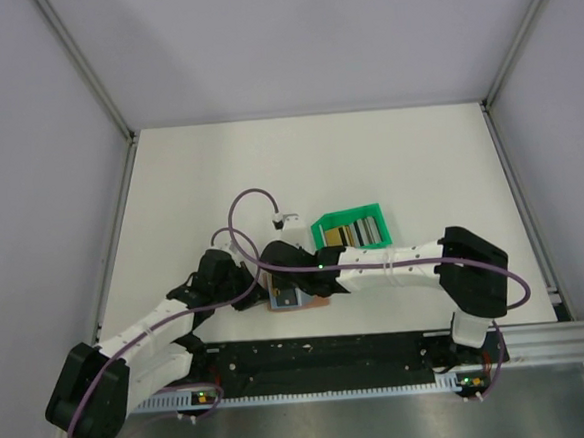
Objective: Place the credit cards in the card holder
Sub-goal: Turn over the card slot in the card holder.
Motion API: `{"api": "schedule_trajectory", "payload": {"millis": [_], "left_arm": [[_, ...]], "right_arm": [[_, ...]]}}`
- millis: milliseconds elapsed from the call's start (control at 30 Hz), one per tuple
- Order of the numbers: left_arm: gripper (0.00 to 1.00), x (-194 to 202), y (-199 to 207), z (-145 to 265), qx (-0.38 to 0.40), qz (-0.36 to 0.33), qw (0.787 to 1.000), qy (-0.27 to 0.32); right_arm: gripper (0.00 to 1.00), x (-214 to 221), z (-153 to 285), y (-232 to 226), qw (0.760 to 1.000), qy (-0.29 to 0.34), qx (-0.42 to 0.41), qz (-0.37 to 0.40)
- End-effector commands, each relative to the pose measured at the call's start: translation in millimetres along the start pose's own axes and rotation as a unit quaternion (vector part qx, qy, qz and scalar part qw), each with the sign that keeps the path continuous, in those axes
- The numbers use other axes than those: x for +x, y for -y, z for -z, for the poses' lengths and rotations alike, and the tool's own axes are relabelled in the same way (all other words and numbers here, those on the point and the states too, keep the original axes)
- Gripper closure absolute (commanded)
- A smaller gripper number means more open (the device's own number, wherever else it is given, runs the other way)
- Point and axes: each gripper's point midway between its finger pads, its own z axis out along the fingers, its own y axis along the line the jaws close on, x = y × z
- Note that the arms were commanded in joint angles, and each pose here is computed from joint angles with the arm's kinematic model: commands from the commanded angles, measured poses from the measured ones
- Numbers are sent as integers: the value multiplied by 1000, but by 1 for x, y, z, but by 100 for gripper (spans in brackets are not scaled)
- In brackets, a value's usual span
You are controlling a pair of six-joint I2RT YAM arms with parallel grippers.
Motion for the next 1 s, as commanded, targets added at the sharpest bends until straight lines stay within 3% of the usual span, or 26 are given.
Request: {"api": "schedule_trajectory", "payload": {"millis": [0,967], "left_arm": [[100,-3,8,0,20,-6,1000,9],[100,-4,8,0,19,-6,1000,10]], "right_arm": [[100,-17,8,-21,999,28,-17,-4],[100,-7,2,-14,1000,8,4,26]]}}
